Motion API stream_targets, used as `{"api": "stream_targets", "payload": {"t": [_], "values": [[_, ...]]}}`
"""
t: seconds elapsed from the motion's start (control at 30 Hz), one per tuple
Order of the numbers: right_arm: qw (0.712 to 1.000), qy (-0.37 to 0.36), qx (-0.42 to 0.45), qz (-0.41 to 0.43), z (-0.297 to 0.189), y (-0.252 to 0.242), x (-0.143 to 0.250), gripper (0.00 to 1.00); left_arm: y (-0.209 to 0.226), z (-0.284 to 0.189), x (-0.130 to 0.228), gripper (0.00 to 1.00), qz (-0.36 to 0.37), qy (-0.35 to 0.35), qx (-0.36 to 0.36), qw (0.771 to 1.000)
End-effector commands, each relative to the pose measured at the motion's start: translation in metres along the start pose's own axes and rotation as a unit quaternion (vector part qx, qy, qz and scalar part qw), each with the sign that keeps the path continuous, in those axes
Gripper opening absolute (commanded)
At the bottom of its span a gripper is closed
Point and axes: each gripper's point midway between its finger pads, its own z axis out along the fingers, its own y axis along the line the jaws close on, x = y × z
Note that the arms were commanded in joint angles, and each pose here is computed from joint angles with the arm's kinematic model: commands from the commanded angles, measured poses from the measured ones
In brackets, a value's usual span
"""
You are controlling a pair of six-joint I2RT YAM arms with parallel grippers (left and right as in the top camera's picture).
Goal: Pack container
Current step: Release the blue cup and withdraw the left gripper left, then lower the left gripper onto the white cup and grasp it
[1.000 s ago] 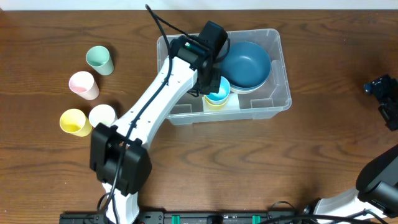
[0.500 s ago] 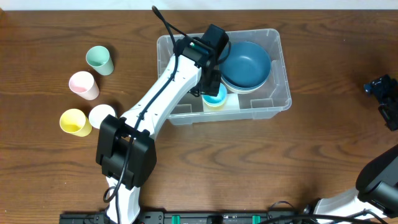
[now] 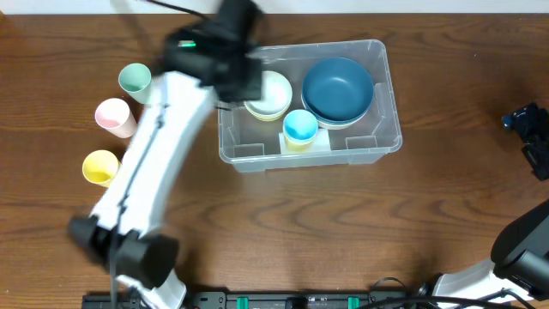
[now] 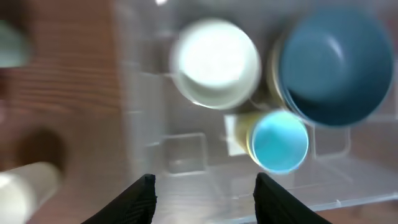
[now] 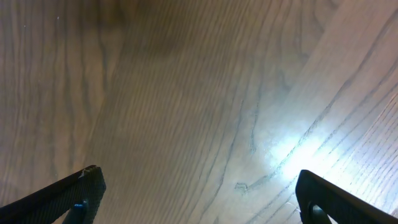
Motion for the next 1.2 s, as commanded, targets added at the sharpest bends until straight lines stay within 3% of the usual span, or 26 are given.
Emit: {"api": "stream_targets", "payload": {"t": [0.0,0.2,0.53,0.7,1.17], "values": [[1.000,-0.001,0.006,0.008,0.001,-0.002,-0.001,0.99,0.051,-0.017,-0.011,0.52,-0.048,-0.017,-0.040,0.998],[1.000,-0.001,0.006,0.008,0.001,-0.002,-0.001,0.99,0.123,-0.004,0.026,0.52,-0.122,0.085,-0.103,0.983],[1.000,-0.001,0.006,0.008,0.001,-0.002,-0.001,0.99,0.174,0.051,0.087,0.52,-0.160,0.190,-0.161,0.955],[1.000,-0.001,0.006,0.008,0.001,-0.002,-0.001,0.99,0.191,0.079,0.111,0.51,-0.177,0.209,-0.168,0.947],[1.000,-0.001,0.006,0.008,0.001,-0.002,-0.001,0.99,0.200,0.120,0.131,0.46,-0.168,0.201,-0.165,0.951]]}}
